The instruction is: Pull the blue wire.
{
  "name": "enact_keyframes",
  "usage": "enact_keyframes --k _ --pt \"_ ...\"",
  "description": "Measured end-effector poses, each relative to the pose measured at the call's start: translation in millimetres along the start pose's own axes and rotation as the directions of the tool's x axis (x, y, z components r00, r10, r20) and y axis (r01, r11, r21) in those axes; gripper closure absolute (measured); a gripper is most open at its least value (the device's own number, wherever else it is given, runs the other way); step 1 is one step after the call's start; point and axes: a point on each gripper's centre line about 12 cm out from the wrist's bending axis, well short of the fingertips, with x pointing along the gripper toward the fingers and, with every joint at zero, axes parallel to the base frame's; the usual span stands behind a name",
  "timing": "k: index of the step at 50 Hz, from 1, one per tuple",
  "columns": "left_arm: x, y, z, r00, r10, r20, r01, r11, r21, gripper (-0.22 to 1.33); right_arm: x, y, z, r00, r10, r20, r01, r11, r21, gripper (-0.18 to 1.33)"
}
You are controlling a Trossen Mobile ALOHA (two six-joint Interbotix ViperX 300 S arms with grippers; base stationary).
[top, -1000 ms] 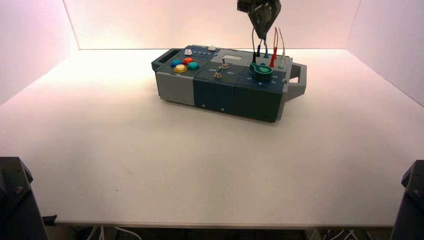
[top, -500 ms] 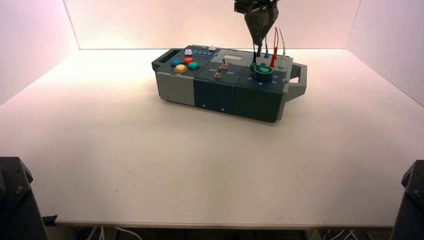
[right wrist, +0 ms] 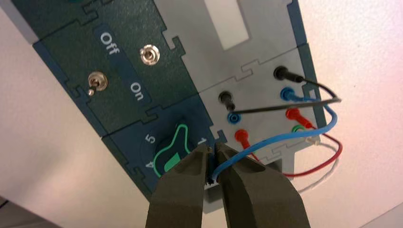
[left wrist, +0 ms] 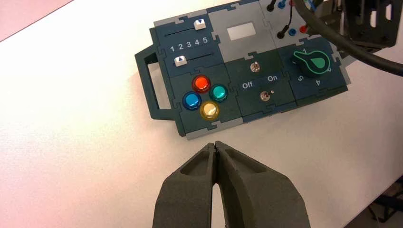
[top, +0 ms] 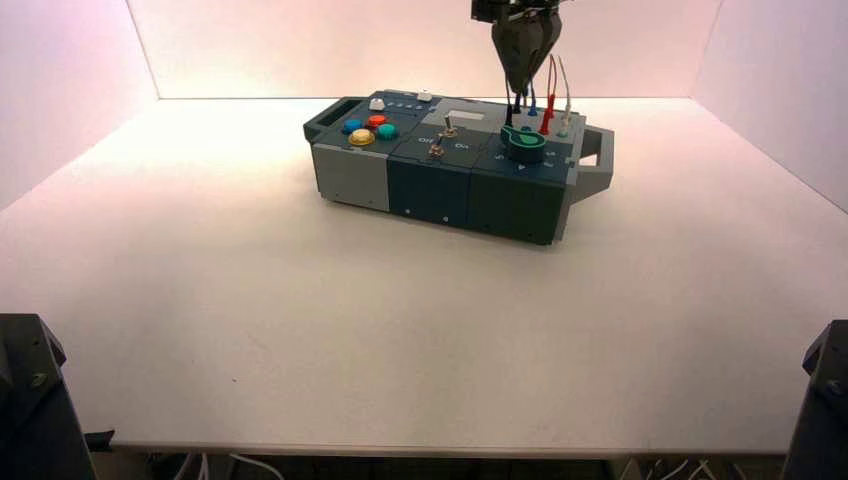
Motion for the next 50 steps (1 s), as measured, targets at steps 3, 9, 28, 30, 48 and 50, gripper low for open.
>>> enact_keyframes --k 3,9,28,30,48,50 --pt "0 0.0 0.0 1.000 0.000 0.000 0.000 1.000 0.000 1.28 -1 1.0 -1.1 1.000 0.001 -0.004 -0.001 1.0000 -0.002 1.13" --pt "-1 0.0 0.0 1.000 0.001 0.001 -0.001 1.000 0.003 1.28 -1 2.0 -4.5 1.000 0.009 -0.010 -0.009 1.0000 0.001 1.13" --pt "0 0.0 0.0 1.000 0.000 0.000 0.000 1.000 0.002 1.28 0 12.4 -16.7 0.998 0.058 -0.032 -0.058 0.9982 0.016 0.13" --pt "0 0.1 -0.1 1.000 0.001 0.000 -0.001 1.000 0.003 1.28 1 12.6 -19.3 0.997 0.060 -0.041 -0.059 0.9981 0.017 0.13" --pt "0 0.0 0.0 1.000 0.000 0.000 0.000 1.000 0.002 1.28 -5 14.5 -32.5 0.998 0.048 -0.037 -0.048 0.9988 0.013 0.13" --pt "2 0.3 -0.3 1.000 -0.001 -0.004 0.001 1.000 0.001 1.28 -7 15.0 -35.5 0.999 0.042 -0.027 -0.042 0.9990 0.012 0.14"
